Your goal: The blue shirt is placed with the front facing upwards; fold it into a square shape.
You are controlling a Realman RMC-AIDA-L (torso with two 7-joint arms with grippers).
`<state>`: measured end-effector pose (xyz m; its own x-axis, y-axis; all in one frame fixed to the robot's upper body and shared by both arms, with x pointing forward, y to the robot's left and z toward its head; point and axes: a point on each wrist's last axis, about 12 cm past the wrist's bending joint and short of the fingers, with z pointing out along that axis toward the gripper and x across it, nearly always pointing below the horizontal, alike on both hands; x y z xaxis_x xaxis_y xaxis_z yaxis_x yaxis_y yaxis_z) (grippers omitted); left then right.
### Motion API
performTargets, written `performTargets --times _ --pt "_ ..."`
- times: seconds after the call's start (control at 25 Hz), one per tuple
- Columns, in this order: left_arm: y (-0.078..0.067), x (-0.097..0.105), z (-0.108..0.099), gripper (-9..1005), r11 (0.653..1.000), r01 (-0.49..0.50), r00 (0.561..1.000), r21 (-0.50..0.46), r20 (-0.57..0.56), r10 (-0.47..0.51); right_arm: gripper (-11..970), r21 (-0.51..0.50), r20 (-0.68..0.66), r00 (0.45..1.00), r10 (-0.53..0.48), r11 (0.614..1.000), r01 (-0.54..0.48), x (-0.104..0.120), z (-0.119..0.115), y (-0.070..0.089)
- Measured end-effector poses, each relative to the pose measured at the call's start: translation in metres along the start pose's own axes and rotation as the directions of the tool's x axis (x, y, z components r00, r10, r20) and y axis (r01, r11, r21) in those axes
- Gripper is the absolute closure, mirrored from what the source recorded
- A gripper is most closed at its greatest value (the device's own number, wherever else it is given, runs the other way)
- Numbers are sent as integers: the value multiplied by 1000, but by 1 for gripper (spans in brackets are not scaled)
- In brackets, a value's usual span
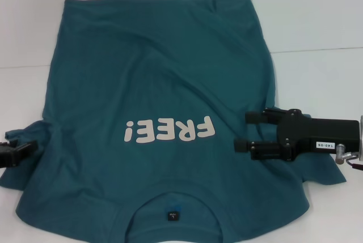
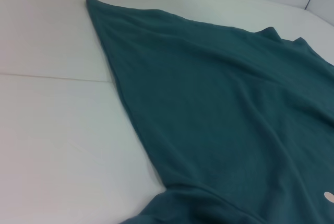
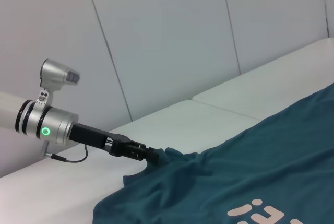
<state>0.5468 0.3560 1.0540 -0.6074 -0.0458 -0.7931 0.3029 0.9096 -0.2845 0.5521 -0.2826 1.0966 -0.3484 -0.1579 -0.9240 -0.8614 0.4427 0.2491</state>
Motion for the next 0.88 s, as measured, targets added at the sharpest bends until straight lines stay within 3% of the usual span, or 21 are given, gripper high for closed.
performTargets --times 0.28,0.72,0.88 --pt "2 -1 0 578 1000 10 1000 -17 7 -10 45 1 1 1000 -1 1000 1 0 0 0" --pt "2 -3 1 994 999 25 1000 -24 10 -25 45 5 3 1000 -5 1000 4 1 -1 0" --pt "3 -5 -1 994 999 24 1000 -28 18 -23 45 5 2 1000 -5 1000 5 1 -1 0"
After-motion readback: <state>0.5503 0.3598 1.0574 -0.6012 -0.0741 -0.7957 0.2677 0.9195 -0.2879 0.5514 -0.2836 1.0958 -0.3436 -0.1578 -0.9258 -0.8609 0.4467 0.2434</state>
